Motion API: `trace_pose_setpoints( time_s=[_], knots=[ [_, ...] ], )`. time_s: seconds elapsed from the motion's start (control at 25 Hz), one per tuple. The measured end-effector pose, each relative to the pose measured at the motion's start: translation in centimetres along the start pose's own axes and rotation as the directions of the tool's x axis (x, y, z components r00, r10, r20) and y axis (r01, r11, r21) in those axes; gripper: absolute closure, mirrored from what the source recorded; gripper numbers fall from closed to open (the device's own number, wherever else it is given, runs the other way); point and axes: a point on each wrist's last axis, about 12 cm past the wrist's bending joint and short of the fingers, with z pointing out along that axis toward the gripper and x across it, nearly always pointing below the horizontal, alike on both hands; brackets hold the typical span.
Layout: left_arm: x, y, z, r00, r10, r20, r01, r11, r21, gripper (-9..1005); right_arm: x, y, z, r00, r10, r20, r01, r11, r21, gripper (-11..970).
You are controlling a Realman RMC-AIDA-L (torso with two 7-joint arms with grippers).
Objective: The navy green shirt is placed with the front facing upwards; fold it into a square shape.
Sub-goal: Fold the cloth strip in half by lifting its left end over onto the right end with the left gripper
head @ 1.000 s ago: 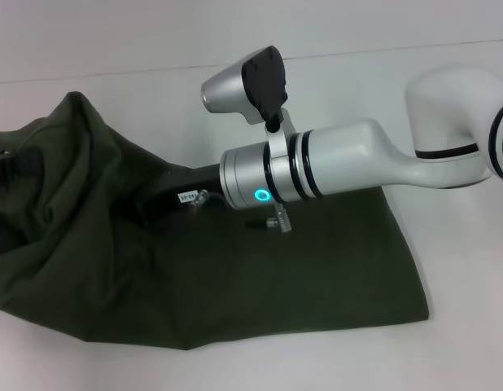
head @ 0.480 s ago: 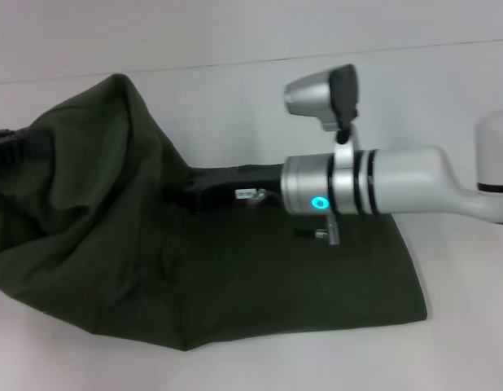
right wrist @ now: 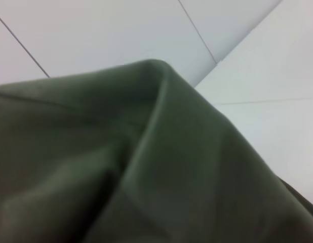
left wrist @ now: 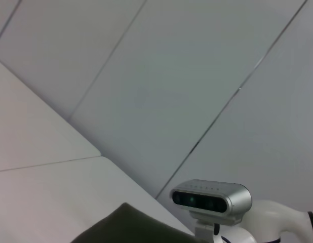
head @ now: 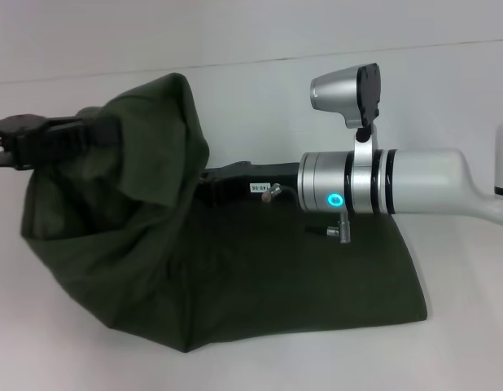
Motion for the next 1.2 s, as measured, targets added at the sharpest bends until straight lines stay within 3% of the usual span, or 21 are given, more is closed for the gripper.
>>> trace_pose_setpoints(
  time_s=[0.64, 1.2],
  knots=[
    [0.0, 0.0, 5.2, 0.999, -0.038, 0.022, 0.035, 0.99, 0.135, 917, 0.3, 0.2, -0.3, 1.0, 0.015, 0.009, -0.015, 1.0, -0.024, 895],
    [0.6, 0.2, 8.3, 0.997, -0.068, 0.042, 0.06, 0.984, 0.171, 902, 1.2, -1.7, -4.4, 0.993, 0.073, 0.095, -0.073, 0.997, 0.004, 890]
  ],
)
